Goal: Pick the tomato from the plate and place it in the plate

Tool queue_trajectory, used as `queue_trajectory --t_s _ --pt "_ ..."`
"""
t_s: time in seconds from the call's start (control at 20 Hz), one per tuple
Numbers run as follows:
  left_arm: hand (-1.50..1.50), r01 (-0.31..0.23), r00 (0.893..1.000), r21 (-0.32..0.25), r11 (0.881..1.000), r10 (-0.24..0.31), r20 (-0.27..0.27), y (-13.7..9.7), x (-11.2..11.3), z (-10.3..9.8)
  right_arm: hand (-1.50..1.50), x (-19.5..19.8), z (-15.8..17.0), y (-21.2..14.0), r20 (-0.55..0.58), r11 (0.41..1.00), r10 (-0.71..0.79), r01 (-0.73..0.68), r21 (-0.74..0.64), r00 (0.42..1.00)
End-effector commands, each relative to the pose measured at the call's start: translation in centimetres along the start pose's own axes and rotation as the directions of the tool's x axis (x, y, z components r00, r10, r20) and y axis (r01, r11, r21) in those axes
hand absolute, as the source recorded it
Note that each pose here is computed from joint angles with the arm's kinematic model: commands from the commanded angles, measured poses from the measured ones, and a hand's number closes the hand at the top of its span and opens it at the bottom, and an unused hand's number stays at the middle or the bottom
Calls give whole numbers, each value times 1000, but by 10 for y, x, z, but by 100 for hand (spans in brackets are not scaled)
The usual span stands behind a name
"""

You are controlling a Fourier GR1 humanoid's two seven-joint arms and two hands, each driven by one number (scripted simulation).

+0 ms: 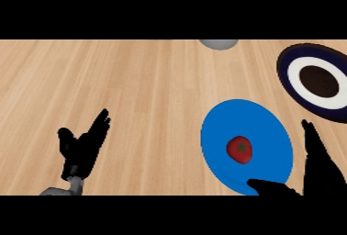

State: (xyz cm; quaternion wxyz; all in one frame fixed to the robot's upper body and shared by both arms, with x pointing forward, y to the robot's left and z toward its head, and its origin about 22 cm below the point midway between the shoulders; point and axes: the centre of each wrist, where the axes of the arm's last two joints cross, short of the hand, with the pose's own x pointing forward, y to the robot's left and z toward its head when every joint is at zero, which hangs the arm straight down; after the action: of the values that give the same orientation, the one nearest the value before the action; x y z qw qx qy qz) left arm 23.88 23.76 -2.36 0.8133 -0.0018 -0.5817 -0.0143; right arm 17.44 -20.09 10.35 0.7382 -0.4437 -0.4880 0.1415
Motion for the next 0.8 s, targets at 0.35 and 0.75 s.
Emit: queue_trajectory --t_s 0.35,0.75 --pt "0 -15 998 15 1000 15 -54 13 -19 7 -150 42 -9 65 -122 997 50 -42 61 991" --pt "0 -12 999 14 1000 13 -44 -2 -14 10 -150 40 -18 70 -215 989 146 -141 38 966"
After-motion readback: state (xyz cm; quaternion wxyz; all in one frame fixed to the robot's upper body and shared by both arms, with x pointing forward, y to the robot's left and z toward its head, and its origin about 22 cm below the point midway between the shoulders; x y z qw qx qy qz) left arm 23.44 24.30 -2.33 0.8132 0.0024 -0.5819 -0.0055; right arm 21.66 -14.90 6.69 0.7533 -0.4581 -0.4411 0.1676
